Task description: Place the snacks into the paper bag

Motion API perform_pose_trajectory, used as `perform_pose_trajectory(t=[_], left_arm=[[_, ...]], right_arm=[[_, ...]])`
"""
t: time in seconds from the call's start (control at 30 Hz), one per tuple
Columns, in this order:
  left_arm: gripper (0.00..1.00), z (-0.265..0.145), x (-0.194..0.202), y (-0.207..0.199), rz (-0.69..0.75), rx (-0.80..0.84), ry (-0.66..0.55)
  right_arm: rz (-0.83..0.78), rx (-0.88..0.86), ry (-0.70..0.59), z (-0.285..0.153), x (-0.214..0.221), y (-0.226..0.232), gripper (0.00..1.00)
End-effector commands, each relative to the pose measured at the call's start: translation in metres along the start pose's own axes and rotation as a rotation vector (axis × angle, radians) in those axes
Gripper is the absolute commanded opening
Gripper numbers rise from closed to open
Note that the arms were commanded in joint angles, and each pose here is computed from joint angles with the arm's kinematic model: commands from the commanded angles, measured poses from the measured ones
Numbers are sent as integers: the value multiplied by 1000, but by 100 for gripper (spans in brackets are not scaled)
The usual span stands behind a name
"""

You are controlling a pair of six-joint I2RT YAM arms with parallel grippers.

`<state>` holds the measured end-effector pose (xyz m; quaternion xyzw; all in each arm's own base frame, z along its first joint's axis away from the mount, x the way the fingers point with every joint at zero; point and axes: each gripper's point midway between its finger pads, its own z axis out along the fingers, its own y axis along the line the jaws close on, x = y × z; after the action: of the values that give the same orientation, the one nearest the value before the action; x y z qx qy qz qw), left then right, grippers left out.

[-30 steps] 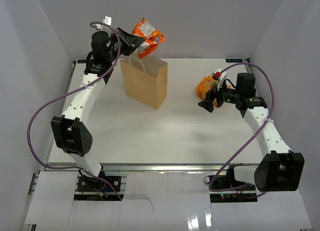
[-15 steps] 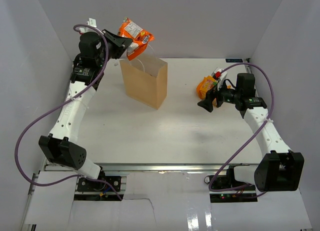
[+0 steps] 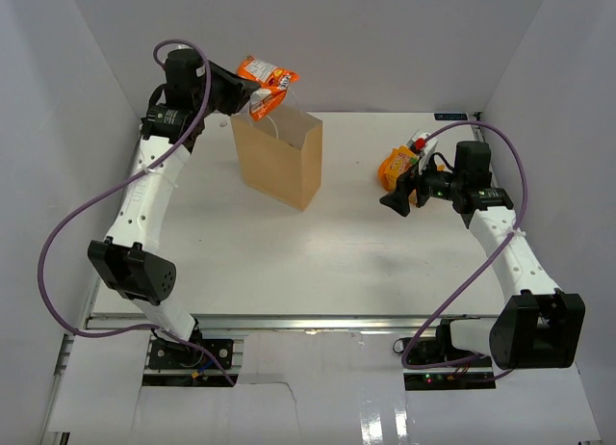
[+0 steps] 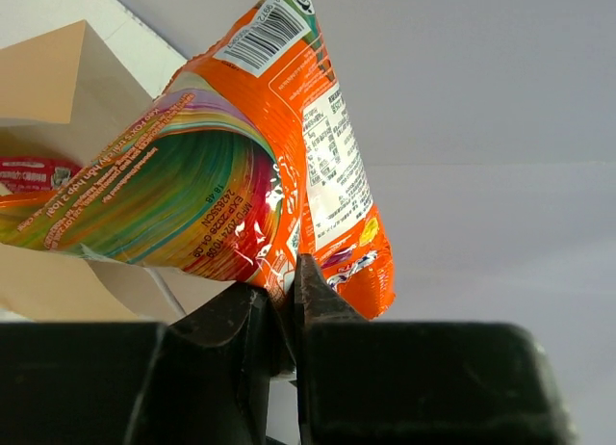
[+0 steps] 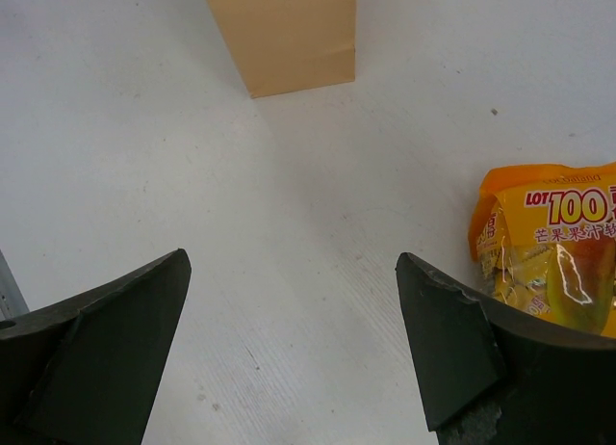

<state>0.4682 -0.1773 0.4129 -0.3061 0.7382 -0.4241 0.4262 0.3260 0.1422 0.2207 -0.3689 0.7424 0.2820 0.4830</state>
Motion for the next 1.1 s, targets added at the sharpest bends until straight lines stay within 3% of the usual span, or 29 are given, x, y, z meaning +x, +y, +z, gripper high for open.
perform_pose_trajectory(t=[0.0, 0.33, 0.9, 1.07], left_arm=[[12, -33, -7, -29, 15, 42, -13], [12, -27, 15, 11, 76, -75, 80], [16, -9, 19, 29, 134, -132, 127], [22, -5, 21, 31, 140, -137, 137]], right_arm=[[-21, -4, -42, -2, -8, 1, 93], [-13, -9, -46, -1, -7, 2, 93], [-5, -8, -49, 0, -5, 2, 93], [-6, -2, -48, 0, -4, 1, 93]])
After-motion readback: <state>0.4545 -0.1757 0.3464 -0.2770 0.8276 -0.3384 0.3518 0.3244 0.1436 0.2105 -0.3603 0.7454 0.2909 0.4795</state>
